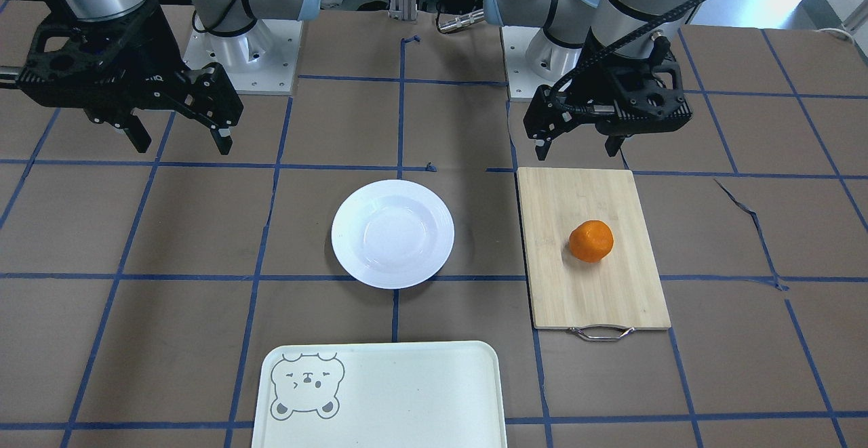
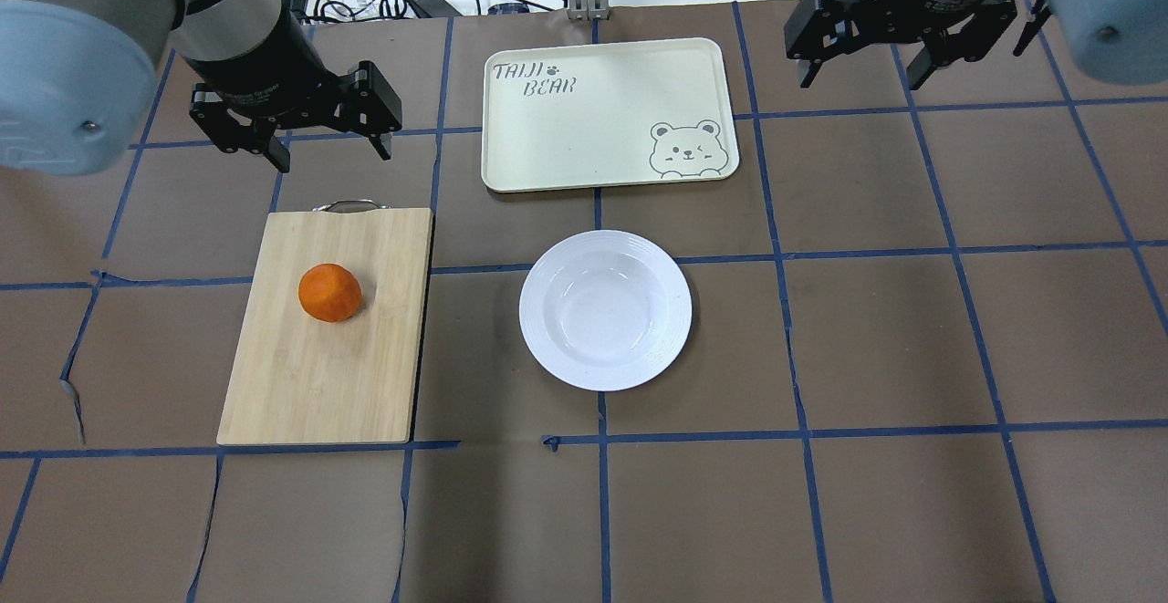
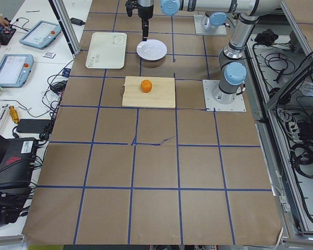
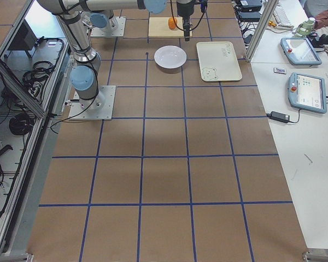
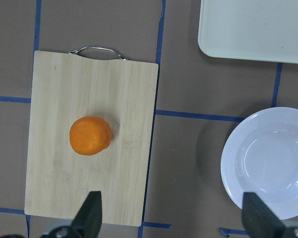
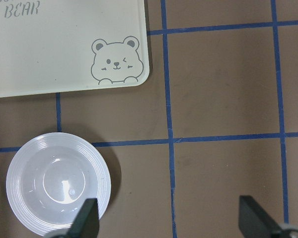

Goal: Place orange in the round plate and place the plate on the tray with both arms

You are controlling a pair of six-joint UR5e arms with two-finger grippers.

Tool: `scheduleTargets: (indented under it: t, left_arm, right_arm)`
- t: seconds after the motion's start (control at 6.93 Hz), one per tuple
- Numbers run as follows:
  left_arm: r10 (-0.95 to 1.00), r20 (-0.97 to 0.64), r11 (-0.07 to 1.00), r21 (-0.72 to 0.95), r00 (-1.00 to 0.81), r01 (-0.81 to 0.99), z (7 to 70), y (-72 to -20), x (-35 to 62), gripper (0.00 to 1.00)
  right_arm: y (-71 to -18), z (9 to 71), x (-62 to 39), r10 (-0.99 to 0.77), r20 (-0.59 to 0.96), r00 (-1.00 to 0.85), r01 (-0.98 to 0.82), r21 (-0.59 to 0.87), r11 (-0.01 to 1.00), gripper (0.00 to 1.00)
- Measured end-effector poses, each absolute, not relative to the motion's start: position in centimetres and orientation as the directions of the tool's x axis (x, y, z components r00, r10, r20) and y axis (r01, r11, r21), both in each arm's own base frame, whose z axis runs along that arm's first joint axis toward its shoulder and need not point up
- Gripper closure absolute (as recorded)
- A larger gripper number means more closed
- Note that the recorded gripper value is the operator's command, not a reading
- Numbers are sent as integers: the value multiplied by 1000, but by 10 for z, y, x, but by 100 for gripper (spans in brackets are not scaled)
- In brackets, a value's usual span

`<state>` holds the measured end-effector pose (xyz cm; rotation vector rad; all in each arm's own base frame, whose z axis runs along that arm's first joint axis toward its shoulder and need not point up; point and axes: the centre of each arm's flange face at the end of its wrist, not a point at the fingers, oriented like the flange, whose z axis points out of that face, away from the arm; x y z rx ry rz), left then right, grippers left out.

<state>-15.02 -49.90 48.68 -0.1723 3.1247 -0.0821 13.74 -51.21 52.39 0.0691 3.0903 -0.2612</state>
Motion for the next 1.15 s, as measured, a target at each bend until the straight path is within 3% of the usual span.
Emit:
scheduleTargets:
  t: [1.15]
  left_arm:
    - [-110,-8,993,-49,-994,-109,487,-498,-150,0]
  right_arm:
    - [-513,534,131,45,16,-999,42,-184,982,0]
